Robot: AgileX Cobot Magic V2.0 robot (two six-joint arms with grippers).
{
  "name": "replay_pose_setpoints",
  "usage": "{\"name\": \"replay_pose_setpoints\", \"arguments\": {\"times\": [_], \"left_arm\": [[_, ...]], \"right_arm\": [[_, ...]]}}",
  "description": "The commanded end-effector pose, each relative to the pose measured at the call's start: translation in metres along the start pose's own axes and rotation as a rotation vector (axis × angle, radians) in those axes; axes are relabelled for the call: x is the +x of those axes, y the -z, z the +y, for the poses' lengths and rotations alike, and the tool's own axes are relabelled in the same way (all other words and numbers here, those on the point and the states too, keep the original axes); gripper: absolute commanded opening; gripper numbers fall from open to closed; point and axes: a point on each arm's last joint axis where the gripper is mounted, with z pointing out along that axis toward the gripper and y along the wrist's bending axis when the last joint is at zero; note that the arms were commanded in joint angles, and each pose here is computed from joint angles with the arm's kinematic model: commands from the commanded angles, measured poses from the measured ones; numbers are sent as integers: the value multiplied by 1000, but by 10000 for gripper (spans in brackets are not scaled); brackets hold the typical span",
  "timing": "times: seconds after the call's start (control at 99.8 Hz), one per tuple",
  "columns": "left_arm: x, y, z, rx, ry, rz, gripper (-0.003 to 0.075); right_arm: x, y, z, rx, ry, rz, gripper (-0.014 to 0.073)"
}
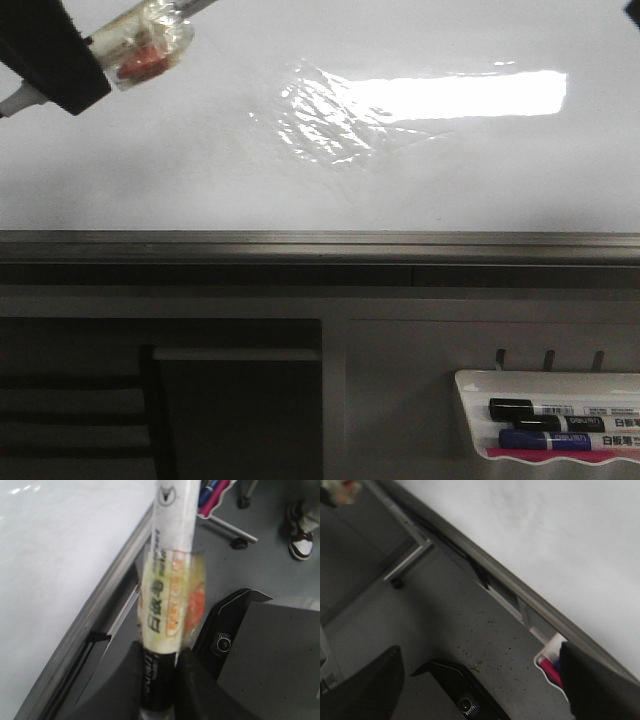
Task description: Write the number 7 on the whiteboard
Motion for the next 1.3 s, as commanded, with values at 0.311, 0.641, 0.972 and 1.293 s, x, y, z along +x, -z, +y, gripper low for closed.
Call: {"name": "replay_pose_setpoints", "arguments": {"times": [0.311,0.641,0.972,1.293], "left_arm": [[-34,-2,-47,83,-247,-115,-13],[-35,-2,-50,85,-279,-118,-13],[-35,-2,-50,85,-282,-118,-13],[-36,-2,-49,74,-281,-128,-13]], "right_arm": [[-55,-40,49,-212,482,-110,563],[-59,-62,63,-274,502,-115,463],[-60,-64,64,-291,504,-132,351],[-59,-63,65,-309,506,-120,52]]}}
